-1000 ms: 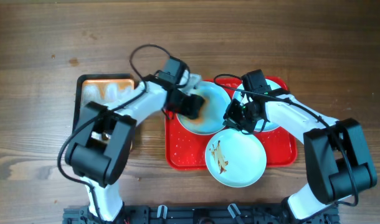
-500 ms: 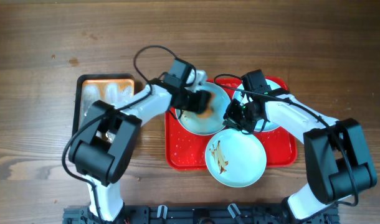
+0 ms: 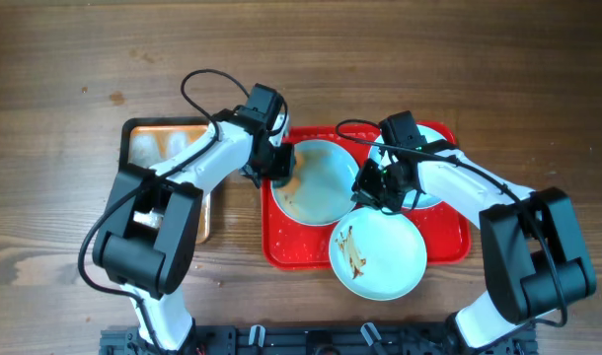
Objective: Clean dirty plates on tray and stack at the side
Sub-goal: 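Scrub the top-left plate surface with the sponge in the left gripper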
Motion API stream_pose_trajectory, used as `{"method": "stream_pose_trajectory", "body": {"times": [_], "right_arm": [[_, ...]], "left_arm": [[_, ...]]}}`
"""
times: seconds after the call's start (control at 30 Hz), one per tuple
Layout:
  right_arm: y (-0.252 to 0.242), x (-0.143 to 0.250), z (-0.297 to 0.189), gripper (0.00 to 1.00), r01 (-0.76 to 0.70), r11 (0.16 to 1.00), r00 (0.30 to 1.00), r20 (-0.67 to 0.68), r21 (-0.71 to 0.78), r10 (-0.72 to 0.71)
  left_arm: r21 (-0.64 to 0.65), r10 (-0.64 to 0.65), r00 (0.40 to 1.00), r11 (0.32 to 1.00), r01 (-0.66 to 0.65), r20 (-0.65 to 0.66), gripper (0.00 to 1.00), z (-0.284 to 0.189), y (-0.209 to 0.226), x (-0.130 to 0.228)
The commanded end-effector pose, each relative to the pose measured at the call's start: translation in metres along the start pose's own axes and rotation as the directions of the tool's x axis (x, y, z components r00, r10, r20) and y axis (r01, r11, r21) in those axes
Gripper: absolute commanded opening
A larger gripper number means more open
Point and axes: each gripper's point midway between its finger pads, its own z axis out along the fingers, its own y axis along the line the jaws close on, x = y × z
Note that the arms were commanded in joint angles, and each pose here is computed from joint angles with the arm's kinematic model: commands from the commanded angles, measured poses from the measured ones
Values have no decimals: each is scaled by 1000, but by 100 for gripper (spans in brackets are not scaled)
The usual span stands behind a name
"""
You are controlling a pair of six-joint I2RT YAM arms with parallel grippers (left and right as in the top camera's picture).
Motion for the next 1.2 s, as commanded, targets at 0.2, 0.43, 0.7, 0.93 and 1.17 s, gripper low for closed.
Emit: {"method": "stream_pose_trajectory", "body": {"times": [0.2,0.43,0.7,0.93,1.17], "right_arm": [[-19,-4,6,4,-40,997,999,19,71,39],[-18,-5,7,4,-41,997,999,21,69,39],[-19,-4,6,4,-42,997,999,19,71,41],[-19,-4,6,4,-42,997,999,19,71,41],[-19,-4,6,4,-42,997,999,19,71,41]], "left_arm": [[258,255,940,946,-195,-227,4,32,-25,73],[297,356,913,910,-290,-198,4,39,-55,80],[-164,153,986,973,-161,-59,4,49,8,28],[-480,98,994,870,-112,-53,4,29,64,28],[-593,27,999,805,-3,32,4,16,82,21]]}}
